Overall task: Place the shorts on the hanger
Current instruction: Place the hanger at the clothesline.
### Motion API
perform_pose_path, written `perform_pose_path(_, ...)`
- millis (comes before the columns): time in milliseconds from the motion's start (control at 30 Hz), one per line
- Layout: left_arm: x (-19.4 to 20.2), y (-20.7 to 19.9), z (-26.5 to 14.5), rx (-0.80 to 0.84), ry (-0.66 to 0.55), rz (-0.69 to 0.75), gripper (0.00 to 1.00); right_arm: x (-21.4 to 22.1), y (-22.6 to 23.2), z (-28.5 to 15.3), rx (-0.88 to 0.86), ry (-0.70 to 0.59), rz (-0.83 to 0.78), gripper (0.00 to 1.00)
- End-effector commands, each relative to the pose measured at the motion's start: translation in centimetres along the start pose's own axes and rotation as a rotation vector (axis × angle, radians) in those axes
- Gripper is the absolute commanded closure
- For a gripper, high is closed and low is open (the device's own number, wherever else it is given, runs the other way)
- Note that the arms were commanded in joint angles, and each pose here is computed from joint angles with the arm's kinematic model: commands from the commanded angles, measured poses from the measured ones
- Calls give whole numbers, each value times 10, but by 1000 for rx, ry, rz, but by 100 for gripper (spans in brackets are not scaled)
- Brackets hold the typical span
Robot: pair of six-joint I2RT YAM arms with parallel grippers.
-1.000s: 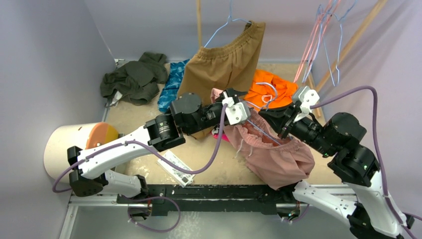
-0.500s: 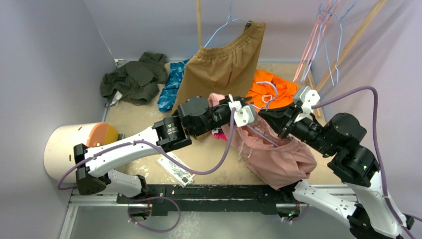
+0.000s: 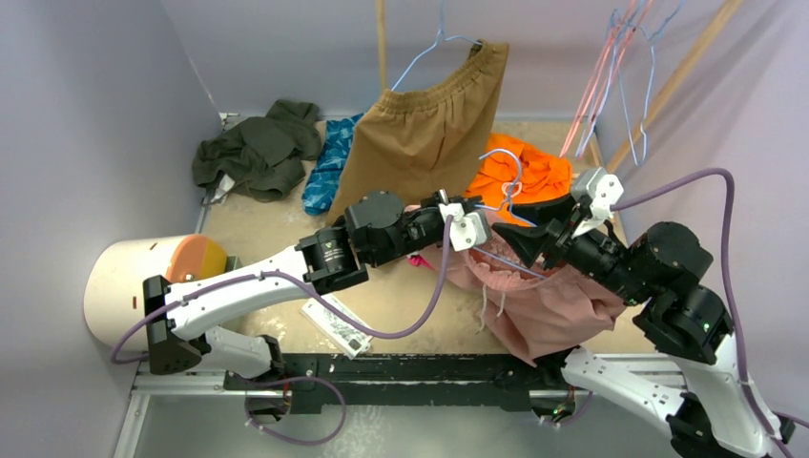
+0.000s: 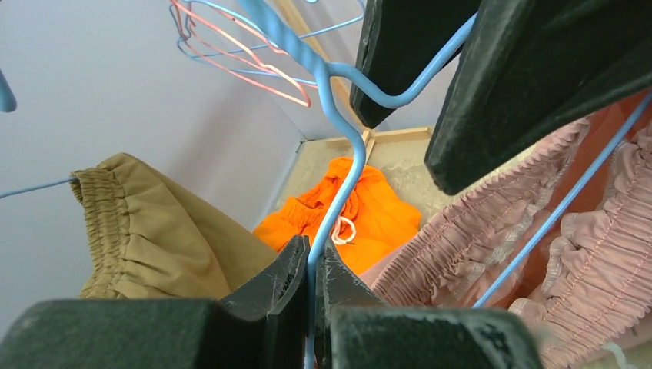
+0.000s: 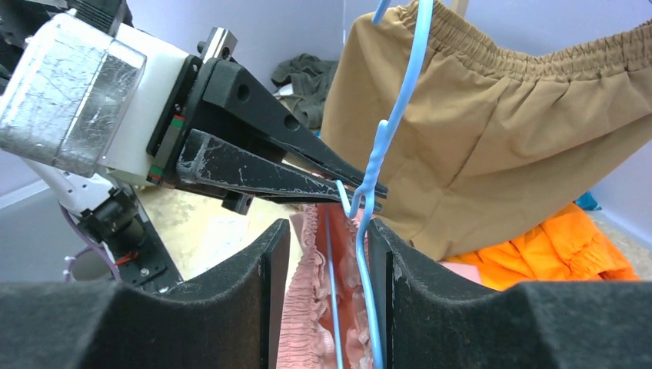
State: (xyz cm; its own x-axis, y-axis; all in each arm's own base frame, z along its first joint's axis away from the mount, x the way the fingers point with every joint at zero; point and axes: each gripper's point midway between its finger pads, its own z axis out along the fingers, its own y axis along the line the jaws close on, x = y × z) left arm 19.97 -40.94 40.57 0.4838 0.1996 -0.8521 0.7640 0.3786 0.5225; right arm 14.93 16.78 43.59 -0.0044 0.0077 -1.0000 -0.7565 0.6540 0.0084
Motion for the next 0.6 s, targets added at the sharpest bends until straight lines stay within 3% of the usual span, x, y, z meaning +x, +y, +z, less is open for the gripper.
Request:
perform_pose_path(0, -46, 28, -14, -92, -157, -54, 100, -30, 5, -7, -17, -107, 43, 55)
perform_pose_path(267, -47, 24, -14, -73, -164, -54, 100, -36, -1, -1, 23, -141, 67, 72)
perform_pose_path(567, -48, 20, -15, -53, -176, -54, 100, -38, 5, 13, -20, -160, 80, 73)
